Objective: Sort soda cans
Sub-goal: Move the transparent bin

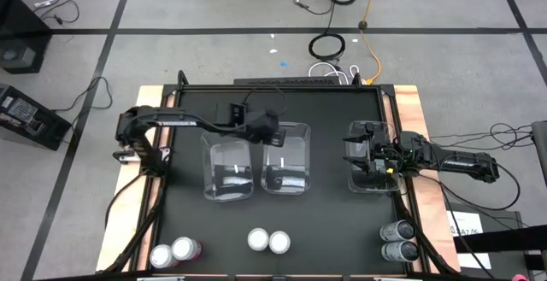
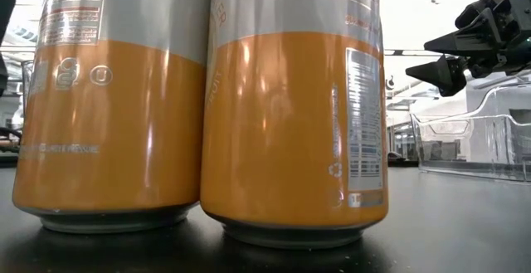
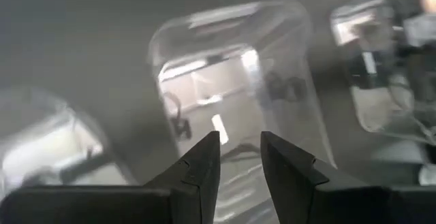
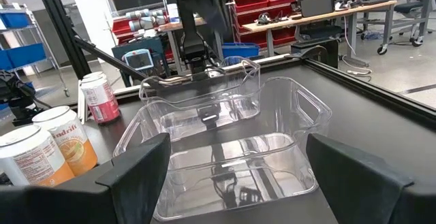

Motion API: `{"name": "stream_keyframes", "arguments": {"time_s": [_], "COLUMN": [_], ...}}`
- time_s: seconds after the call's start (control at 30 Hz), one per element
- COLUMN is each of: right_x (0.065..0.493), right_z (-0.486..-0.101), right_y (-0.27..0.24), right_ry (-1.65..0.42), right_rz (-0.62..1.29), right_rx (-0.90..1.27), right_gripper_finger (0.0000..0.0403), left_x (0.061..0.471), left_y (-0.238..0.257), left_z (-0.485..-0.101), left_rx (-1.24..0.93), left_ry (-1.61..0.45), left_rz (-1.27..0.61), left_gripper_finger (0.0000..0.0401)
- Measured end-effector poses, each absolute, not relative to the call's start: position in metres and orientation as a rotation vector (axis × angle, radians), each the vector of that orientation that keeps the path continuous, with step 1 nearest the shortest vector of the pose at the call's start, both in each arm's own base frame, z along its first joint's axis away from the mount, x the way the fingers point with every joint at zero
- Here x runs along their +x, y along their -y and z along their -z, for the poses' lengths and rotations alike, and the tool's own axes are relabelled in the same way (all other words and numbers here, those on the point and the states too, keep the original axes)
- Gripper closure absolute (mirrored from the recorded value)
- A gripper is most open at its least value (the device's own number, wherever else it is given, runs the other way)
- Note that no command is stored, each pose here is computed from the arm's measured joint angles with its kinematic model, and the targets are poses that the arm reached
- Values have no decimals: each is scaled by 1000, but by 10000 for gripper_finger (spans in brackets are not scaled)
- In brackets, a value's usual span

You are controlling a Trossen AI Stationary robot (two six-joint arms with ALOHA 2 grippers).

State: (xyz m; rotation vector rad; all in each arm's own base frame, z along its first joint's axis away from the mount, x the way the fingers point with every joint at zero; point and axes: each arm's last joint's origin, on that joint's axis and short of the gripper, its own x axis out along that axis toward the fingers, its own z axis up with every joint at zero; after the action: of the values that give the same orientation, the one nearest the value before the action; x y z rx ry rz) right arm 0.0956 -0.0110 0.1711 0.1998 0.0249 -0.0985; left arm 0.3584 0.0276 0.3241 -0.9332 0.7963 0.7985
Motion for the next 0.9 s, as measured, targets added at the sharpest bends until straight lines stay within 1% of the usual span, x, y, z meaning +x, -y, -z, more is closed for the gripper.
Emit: {"name": "stream_keyframes", "arguments": {"time_s": [0.13,0.33,0.5,0.6,0.73,0.83,0.9], "right_x": [96,96,96,96,96,96,96], "right_z": [-171,-171,-171,-171,-172,-175,-176], "right_y": [11,11,11,11,11,11,11], "right_ry": [-25,-25,-25,-24,-20,13,24], "right_rz": [99,98,98,99,98,95,94], "right_rx": [199,200,199,200,199,197,196], "right_gripper_finger": [67,67,67,67,67,67,67], "left_x": [353,344,328,312,289,279,276], "left_y": [-26,-19,-9,-7,-6,-6,-6], "left_z": [-336,-347,-361,-368,-366,-363,-362], "left_rx": [-828,-748,-642,-526,-424,-405,-399], "left_ry": [-799,-812,-850,-920,-1095,-1198,-1226], "left_rz": [-700,-625,-522,-481,-484,-516,-525], "left_gripper_finger": [285,285,285,285,285,285,285]}}
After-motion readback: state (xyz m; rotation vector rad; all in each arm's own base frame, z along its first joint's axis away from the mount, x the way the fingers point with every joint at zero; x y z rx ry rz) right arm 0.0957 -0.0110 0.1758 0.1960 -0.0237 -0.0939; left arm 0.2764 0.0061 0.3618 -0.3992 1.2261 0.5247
